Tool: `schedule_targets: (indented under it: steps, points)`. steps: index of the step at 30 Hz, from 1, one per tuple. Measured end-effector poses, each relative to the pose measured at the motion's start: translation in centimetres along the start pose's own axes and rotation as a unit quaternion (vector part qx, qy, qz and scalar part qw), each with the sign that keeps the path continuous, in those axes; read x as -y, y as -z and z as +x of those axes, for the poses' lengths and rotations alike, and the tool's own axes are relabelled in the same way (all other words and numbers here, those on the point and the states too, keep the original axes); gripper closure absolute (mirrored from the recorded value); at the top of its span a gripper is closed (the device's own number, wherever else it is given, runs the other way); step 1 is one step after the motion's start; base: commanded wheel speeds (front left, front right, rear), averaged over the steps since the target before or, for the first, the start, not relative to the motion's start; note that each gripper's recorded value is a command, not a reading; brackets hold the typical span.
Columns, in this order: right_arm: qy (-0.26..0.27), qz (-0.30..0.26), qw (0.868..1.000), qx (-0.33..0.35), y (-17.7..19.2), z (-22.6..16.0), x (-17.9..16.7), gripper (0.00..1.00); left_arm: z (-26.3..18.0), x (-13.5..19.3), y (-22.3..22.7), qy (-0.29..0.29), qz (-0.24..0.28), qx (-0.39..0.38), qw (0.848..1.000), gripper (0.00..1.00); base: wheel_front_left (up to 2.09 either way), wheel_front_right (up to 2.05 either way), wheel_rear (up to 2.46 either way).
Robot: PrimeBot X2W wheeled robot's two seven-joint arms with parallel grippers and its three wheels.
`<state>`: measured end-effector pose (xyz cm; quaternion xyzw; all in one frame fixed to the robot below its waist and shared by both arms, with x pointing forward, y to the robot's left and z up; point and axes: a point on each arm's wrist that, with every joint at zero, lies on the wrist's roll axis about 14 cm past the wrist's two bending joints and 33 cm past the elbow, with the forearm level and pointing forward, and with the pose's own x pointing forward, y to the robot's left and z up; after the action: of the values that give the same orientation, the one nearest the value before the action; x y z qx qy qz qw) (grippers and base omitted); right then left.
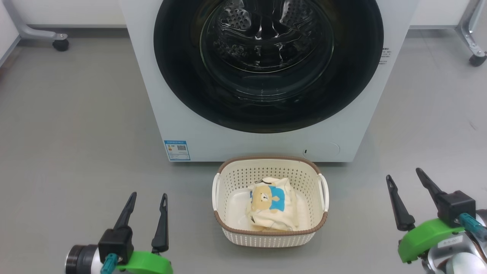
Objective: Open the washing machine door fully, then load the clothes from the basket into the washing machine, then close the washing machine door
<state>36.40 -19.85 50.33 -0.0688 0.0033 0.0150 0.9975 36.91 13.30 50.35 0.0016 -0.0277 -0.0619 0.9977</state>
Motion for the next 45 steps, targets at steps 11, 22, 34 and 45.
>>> schedule_targets:
  steps: [11, 22, 34, 45]
  points:
    - [0.004, 0.001, 1.000, 0.001, 0.1, 0.0, 0.2, 0.00, 0.1, 0.0, 0.2, 0.000, 0.000, -0.003, 1.000, 0.00, 0.09, 0.11, -0.19]
    - [0.017, 0.018, 1.000, 0.002, 0.3, 0.0, 0.6, 0.00, 0.2, -0.4, 0.4, -0.003, 0.005, -0.007, 1.000, 0.00, 0.85, 0.85, -1.70]
    - [0.035, 0.029, 0.999, 0.001, 0.5, -0.2, 1.7, 0.00, 0.9, 0.1, 0.0, 0.004, 0.005, 0.001, 1.000, 0.00, 1.23, 1.23, -2.46]
    - [0.042, 0.029, 0.999, 0.003, 0.5, -0.4, 2.2, 0.00, 1.1, 0.5, -0.1, 0.012, 0.004, 0.001, 1.000, 0.00, 1.22, 1.22, -2.45]
